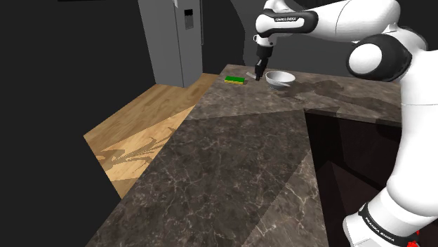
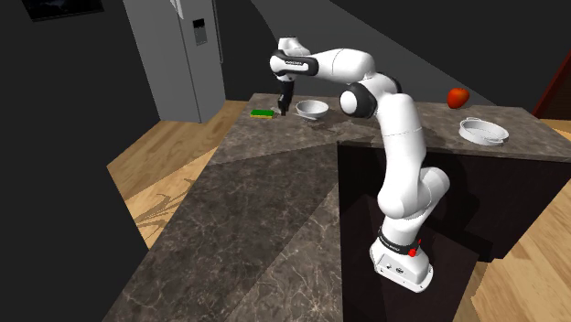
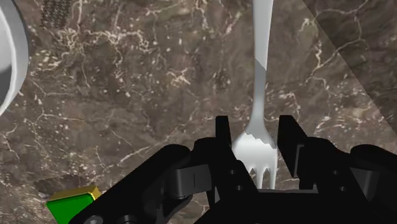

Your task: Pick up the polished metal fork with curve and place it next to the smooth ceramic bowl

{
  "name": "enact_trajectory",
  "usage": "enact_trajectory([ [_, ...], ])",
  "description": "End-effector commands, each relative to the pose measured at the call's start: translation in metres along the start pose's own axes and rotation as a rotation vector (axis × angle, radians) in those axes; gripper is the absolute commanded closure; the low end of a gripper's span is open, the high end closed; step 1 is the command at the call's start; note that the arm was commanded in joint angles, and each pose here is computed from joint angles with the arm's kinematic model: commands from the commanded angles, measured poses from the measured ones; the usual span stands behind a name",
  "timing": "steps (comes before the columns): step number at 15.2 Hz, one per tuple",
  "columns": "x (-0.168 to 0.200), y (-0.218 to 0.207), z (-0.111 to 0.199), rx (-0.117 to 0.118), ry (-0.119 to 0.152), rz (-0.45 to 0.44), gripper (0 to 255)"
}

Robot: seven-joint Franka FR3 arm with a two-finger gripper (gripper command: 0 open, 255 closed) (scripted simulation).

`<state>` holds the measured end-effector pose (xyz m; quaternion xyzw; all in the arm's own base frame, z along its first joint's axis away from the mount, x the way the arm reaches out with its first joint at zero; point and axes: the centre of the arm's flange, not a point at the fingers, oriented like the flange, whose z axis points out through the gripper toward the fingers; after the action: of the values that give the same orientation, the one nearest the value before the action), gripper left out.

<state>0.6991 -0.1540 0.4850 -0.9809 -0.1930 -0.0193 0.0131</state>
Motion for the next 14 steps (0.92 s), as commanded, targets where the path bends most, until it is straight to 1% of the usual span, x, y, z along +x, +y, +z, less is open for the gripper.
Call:
enact_trajectory([
  [1, -0.001, 0.029, -0.001, 0.0, 0.0, -0.001, 255],
  [3, -0.002, 0.056, -0.002, 0.0, 0.0, -0.001, 255],
  [14, -0.004, 0.057, 0.056, 0.0, 0.0, -0.001, 255],
])
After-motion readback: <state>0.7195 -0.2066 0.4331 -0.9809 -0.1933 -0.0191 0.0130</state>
